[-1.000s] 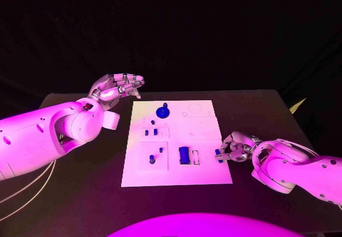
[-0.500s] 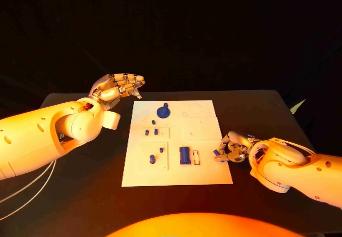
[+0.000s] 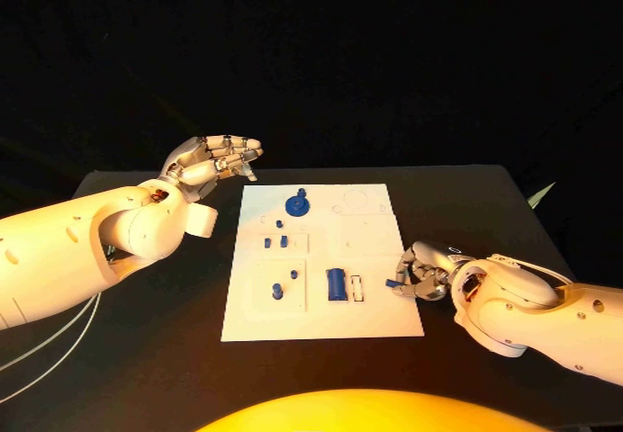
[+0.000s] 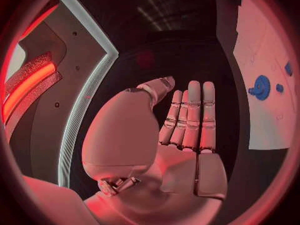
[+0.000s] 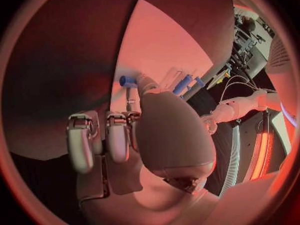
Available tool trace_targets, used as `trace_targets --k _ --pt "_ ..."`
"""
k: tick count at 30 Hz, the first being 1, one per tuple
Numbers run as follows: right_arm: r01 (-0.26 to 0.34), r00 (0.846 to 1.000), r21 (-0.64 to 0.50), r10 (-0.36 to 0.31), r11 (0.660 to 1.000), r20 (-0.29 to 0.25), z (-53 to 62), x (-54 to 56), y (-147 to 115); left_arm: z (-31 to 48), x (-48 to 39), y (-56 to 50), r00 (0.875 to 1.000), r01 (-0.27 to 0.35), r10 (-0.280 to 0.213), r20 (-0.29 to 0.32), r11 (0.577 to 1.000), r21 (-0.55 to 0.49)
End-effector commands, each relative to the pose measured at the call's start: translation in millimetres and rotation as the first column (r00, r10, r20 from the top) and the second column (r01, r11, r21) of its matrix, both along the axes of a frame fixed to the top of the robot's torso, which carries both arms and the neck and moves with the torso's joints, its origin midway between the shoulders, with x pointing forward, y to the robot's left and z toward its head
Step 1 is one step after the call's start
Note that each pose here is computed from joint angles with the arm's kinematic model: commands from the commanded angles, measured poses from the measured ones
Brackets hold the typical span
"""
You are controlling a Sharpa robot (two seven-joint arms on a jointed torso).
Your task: Assemble the parts on the task board
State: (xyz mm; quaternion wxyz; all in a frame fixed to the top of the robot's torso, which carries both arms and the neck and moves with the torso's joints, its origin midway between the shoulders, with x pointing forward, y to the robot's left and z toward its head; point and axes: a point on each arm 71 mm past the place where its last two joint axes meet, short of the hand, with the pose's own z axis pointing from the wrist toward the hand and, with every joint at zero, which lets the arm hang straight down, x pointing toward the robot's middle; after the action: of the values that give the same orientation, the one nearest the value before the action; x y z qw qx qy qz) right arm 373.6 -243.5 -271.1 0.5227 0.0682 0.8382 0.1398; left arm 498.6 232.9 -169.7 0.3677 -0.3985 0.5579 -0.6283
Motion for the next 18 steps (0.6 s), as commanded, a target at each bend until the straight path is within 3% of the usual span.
trace_targets --k 1,10,18 --pt "0.066 0.996 0.004 -0.066 0.998 -0.057 -6.6 -4.9 -7.3 1.3 -0.6 -1.9 1.0 0.016 -0.016 0.006 1.0 -0.012" --pt "0.114 0.991 0.122 -0.105 0.986 -0.08 8.3 -6.2 -1.3 1.2 -0.7 -2.1 1.0 0.015 -0.015 0.006 1.0 -0.011" --pt "0.138 0.986 0.193 -0.116 0.972 -0.118 10.3 -5.7 11.3 1.3 -0.9 -2.4 1.0 0.015 -0.015 0.006 1.0 -0.011"
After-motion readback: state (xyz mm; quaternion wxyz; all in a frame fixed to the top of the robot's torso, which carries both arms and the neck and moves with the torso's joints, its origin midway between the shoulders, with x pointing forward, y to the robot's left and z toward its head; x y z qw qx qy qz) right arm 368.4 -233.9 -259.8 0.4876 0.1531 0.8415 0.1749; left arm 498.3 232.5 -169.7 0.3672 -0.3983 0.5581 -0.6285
